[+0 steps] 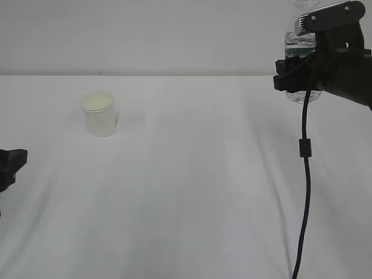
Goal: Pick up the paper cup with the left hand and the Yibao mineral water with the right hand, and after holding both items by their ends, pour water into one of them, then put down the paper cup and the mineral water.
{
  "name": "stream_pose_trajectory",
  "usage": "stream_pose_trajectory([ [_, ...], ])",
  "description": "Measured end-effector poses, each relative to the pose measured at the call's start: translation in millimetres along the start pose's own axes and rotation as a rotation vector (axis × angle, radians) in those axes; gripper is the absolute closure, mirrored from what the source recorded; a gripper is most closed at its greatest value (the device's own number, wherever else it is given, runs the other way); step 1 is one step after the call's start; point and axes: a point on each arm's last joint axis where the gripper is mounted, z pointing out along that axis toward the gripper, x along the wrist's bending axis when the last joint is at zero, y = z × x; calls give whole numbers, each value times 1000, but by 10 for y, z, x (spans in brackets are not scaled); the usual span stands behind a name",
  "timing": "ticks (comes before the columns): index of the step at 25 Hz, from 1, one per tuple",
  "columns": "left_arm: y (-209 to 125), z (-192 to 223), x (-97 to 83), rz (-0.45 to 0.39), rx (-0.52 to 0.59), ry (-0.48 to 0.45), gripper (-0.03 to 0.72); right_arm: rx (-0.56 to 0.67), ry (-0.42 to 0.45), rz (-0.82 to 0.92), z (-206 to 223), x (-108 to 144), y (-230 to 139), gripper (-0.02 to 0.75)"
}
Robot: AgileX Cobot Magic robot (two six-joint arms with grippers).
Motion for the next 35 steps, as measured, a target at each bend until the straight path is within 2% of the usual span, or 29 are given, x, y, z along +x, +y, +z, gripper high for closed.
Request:
stream_pose_trajectory([
  [10, -107, 240, -166, 58, -38, -23, 98, 12, 5, 0, 0, 4, -11, 249],
  [14, -129, 334, -181, 38, -78, -22, 98, 32, 13, 0, -1, 12, -29, 249],
  [26, -236, 550, -274, -55, -178, -97, 98, 47, 19, 0, -1, 17, -43, 249],
  [35, -289, 614, -316, -113, -204, -142, 98, 47, 19, 0, -1, 18, -43, 249],
])
